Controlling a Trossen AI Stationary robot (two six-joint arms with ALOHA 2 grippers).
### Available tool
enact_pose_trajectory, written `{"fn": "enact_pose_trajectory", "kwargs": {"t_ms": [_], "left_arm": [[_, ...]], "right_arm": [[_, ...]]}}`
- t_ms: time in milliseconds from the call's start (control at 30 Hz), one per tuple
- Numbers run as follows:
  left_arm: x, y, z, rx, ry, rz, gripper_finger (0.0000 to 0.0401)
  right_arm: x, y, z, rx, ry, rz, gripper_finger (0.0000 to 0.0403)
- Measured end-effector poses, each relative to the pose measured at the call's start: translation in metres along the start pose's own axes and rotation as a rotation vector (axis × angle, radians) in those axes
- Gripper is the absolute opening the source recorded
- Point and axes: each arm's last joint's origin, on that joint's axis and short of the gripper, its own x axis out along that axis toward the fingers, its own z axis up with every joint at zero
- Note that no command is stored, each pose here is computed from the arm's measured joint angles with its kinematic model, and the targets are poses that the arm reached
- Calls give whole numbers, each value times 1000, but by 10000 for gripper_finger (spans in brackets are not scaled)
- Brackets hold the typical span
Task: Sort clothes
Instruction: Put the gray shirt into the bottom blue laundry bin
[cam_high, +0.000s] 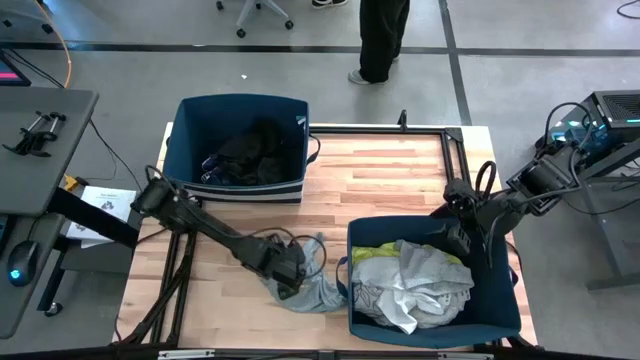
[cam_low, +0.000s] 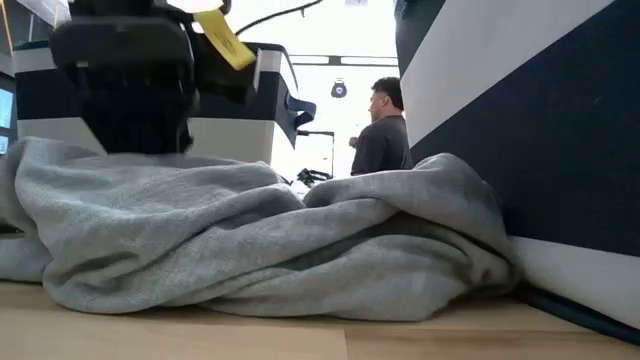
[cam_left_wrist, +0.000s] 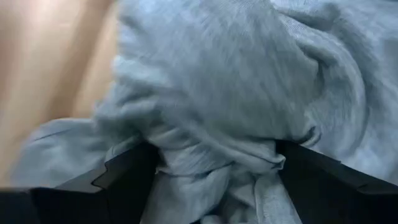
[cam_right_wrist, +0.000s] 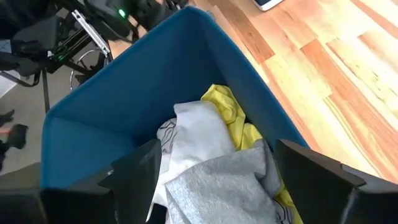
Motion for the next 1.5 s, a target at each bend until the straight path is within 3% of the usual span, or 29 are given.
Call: {"fn": "enact_pose_trajectory", "kwargs": {"t_ms": [167, 300, 400, 433, 633, 800, 933, 1067, 1267, 1500], "left_arm": [[25, -7, -1, -15, 44, -15, 251], [19, -3, 4, -60, 52, -42, 134], [-4, 5, 10, -75, 25, -98, 35], [-15, 9, 12, -78, 10, -112, 19], [-109, 42, 45, -161, -261, -195, 13], [-206, 70, 75, -214, -638, -286, 3], [-274, 84, 100, -139, -958, -357, 1], [-317, 89, 127, -14, -1224, -418, 1], [-321, 78, 181, 158, -1355, -636, 0], [-260, 46, 229, 425, -1118, -923, 0]], "right_arm": [[-1, 2, -3, -14, 9, 13, 306], [-2, 3, -4, -11, 3, 14, 306], [-2, 3, -4, -40, -24, 1, 306], [-2, 2, -4, -53, -39, -7, 306], [-2, -1, 2, -124, -177, -104, 306], [-1, -5, 7, -164, -234, -163, 306], [-1, -7, 11, -163, -286, -199, 306], [-15, -8, 19, -157, -412, -241, 306], [-65, -10, 42, -159, -578, -213, 306], [-124, -23, 60, -173, -687, -121, 306]]}}
